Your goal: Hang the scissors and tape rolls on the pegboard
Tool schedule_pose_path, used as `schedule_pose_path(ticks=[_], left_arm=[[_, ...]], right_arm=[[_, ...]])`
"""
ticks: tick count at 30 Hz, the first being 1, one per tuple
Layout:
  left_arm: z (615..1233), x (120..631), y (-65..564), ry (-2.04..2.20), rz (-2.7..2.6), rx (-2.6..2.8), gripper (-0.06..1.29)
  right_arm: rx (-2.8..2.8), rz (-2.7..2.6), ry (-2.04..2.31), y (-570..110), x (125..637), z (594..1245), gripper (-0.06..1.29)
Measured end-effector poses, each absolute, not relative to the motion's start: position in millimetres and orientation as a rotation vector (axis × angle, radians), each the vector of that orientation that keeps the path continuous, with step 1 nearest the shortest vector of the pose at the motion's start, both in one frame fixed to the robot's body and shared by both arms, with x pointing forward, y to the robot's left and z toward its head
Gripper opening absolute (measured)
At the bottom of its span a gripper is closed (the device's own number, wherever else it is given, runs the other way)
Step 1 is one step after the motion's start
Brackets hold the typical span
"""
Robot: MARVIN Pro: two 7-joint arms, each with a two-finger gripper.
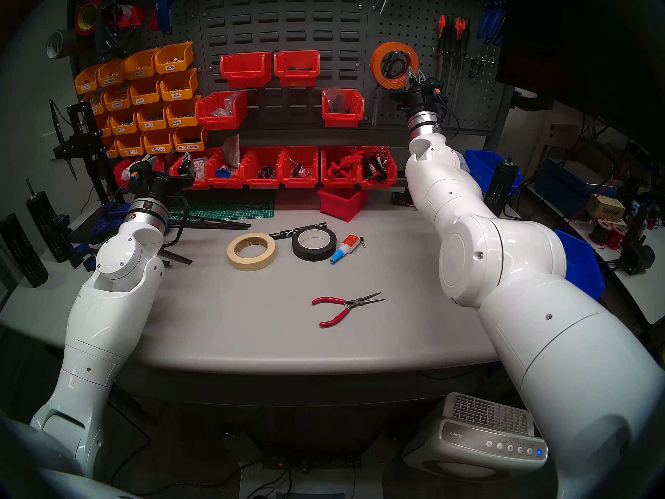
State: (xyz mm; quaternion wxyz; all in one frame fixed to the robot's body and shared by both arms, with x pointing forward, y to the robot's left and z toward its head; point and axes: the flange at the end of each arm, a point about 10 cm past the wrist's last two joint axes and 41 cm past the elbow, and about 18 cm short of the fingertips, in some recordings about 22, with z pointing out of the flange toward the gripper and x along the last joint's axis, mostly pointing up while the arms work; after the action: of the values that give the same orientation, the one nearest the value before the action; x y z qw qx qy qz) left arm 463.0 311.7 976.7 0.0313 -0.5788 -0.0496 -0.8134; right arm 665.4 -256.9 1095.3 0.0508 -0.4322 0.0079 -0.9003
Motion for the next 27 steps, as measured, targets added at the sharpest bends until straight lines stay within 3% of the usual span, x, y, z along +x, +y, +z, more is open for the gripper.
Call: schedule_pose_path(ticks=[27], left_arm=[[976.7, 463.0, 311.7, -0.153, -2.506, -1.783, 1.24]], right_arm=[[-1.362, -2.742, 0.009, -253.7, 669.5, 1099.6, -0.01]])
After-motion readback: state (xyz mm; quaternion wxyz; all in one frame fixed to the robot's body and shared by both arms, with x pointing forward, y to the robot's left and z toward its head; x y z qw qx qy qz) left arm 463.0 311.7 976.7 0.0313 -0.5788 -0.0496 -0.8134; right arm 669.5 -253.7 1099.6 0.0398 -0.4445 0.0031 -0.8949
